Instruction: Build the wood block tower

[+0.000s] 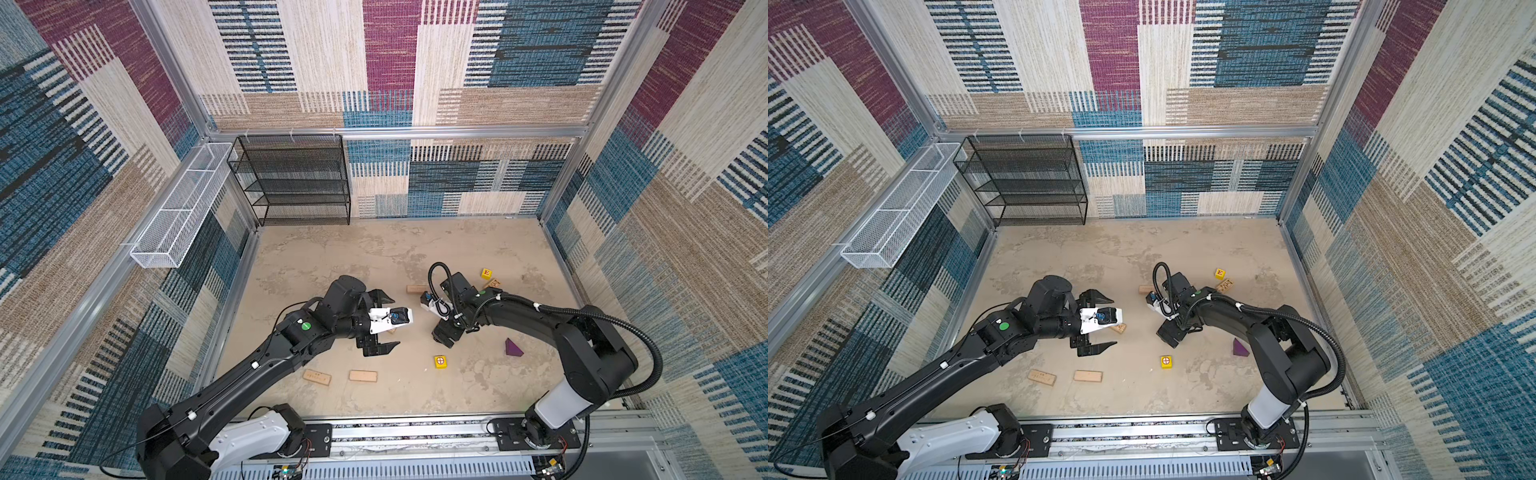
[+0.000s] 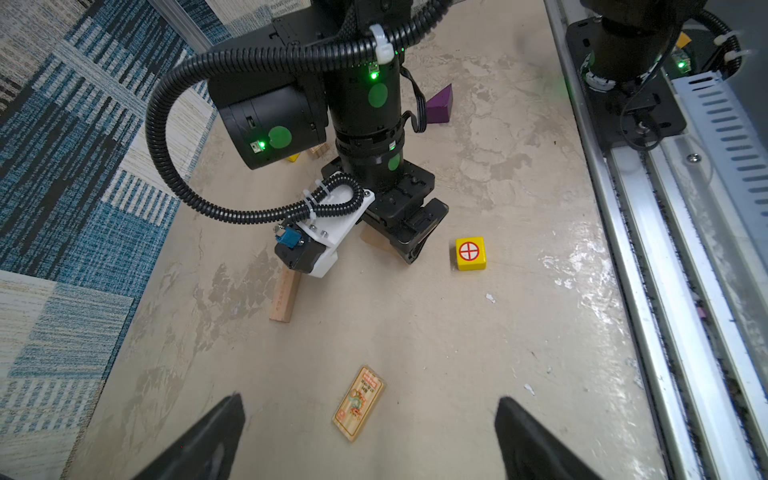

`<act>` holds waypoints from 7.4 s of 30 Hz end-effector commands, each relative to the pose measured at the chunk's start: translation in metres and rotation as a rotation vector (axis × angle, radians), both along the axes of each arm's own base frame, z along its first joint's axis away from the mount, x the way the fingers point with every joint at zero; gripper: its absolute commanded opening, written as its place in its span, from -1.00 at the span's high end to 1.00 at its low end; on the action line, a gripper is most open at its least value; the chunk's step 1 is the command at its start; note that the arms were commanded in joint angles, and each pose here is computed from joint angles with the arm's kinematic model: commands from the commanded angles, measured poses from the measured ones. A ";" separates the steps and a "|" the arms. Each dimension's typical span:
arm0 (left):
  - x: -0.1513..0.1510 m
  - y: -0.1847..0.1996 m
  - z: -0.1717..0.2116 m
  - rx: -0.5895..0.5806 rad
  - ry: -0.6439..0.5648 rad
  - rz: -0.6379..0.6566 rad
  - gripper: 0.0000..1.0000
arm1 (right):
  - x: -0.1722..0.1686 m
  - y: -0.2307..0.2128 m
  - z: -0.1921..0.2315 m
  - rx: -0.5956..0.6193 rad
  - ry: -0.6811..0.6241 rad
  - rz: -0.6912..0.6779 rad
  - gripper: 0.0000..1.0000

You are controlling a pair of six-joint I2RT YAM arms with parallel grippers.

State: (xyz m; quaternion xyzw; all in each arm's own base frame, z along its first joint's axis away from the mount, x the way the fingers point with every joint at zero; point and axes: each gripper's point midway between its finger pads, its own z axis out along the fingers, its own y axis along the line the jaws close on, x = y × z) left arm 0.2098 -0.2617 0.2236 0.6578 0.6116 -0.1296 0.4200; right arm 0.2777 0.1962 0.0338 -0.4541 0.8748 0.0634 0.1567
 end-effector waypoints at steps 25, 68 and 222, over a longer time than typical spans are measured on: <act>-0.013 0.000 0.019 -0.042 -0.025 -0.048 -0.97 | -0.010 0.002 -0.004 0.012 0.060 -0.003 -0.62; -0.005 0.006 0.030 -0.045 -0.089 0.001 -0.97 | 0.049 0.012 -0.001 0.135 0.030 -0.619 -1.00; -0.004 0.021 0.041 -0.049 -0.177 0.039 -0.98 | 0.091 0.061 -0.008 0.253 0.001 -0.845 -0.71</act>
